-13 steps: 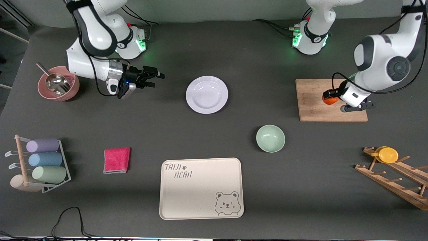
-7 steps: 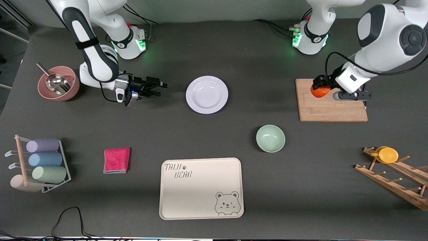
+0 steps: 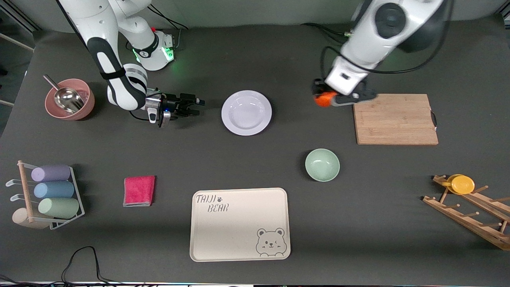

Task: Place orange and plate with both arms
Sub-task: 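Carry the orange to the white plate while the right gripper reaches the plate, then lower the orange onto the white plate and open the left gripper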

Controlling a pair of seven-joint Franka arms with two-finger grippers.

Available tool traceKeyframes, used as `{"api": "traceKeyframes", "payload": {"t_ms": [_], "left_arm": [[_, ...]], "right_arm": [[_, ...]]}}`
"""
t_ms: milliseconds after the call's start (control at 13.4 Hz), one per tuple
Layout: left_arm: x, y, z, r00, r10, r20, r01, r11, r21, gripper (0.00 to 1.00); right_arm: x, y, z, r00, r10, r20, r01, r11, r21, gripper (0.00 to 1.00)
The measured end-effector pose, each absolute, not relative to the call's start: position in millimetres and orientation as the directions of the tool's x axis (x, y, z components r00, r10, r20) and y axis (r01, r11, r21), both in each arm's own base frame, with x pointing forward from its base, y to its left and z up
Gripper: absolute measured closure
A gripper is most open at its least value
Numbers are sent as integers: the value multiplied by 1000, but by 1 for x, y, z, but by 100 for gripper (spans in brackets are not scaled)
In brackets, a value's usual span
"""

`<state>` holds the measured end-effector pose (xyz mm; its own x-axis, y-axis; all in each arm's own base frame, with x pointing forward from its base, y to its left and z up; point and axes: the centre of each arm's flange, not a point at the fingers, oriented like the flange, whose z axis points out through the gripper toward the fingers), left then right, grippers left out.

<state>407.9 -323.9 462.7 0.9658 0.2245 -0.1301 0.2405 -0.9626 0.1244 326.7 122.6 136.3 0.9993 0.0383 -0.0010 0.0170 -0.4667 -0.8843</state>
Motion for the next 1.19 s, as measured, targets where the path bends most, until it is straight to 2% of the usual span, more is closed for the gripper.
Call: {"api": "traceKeyframes", "payload": {"t_ms": [298,671,820,895,969,1044,1118,1193], "left_arm": [[370,-410,422,947,292,-135,311,-938,154,32],[317,-475,360,944,312,-107,321,-943,85,32],[304,-496,339,940,334,-69,339,-938,76,32],[301,-506,331,939,340,-50,343,-936,78,32],[299,-516,324,940,340,-34,341,-937,79,32],[300,-525,316,940,342,-19,342,-936,81,32],[302,-535,308,938,348,0,346,-935,80,32],[303,-544,298,936,350,27,348,-934,78,32]], "right_arm": [[323,111,120,1000,28,-10,3,-445,-895,0],[325,110,114,999,28,-17,-3,-447,-895,4],[326,111,114,999,28,-16,-2,-447,-895,21],[326,111,113,999,29,-17,-2,-446,-895,21],[326,111,113,999,29,-17,-3,-446,-895,28],[326,111,113,999,29,-18,-3,-445,-895,38],[326,111,113,999,29,-18,-3,-445,-896,38],[326,111,113,999,29,-18,-3,-444,-896,44]]}}
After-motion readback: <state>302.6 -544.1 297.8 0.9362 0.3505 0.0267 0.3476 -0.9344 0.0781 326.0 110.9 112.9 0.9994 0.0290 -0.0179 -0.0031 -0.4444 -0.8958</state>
